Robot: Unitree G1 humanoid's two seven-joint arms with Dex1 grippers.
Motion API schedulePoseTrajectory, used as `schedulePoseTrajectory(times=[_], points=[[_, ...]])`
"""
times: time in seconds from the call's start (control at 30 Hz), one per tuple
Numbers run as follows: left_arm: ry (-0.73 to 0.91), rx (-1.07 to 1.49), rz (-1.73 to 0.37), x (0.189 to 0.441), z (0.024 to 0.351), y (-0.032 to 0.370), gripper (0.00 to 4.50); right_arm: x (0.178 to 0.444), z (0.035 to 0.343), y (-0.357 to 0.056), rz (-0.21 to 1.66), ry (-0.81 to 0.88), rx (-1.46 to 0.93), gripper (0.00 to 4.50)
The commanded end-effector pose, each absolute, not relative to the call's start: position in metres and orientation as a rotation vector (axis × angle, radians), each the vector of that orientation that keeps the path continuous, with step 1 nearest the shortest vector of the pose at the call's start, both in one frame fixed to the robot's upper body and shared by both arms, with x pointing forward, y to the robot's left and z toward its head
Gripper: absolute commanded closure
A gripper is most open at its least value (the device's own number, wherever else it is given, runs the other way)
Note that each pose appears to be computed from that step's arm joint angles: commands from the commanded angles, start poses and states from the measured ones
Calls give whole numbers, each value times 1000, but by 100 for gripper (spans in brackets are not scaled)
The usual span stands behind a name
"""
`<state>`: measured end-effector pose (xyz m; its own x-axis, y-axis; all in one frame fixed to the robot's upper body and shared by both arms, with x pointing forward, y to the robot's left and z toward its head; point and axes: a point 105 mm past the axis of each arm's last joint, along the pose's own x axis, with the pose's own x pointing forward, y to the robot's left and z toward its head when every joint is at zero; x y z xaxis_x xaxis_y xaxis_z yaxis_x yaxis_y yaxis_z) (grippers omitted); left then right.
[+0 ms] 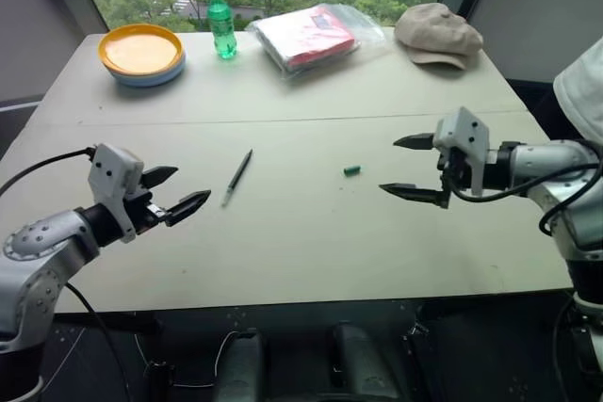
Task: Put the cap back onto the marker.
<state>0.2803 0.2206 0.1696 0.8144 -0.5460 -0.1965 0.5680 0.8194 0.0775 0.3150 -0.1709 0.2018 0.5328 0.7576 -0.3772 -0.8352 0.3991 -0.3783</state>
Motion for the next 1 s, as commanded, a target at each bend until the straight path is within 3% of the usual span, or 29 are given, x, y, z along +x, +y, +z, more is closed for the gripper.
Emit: schedulePoseTrajectory(times=[0.03, 0.4, 0.63, 1.0], points=[[144, 147, -537, 292, 168, 220, 10, 311, 212, -163, 1028, 104, -582, 0], [181, 61, -322, 354, 127, 185, 10, 306, 200, -155, 1052, 122, -560, 0], [175, 25, -293, 363, 120, 155, 10, 304, 198, -151, 1067, 129, -553, 0], [299, -16, -204, 362, 91, 156, 10, 305, 200, -148, 1084, 127, -563, 0]])
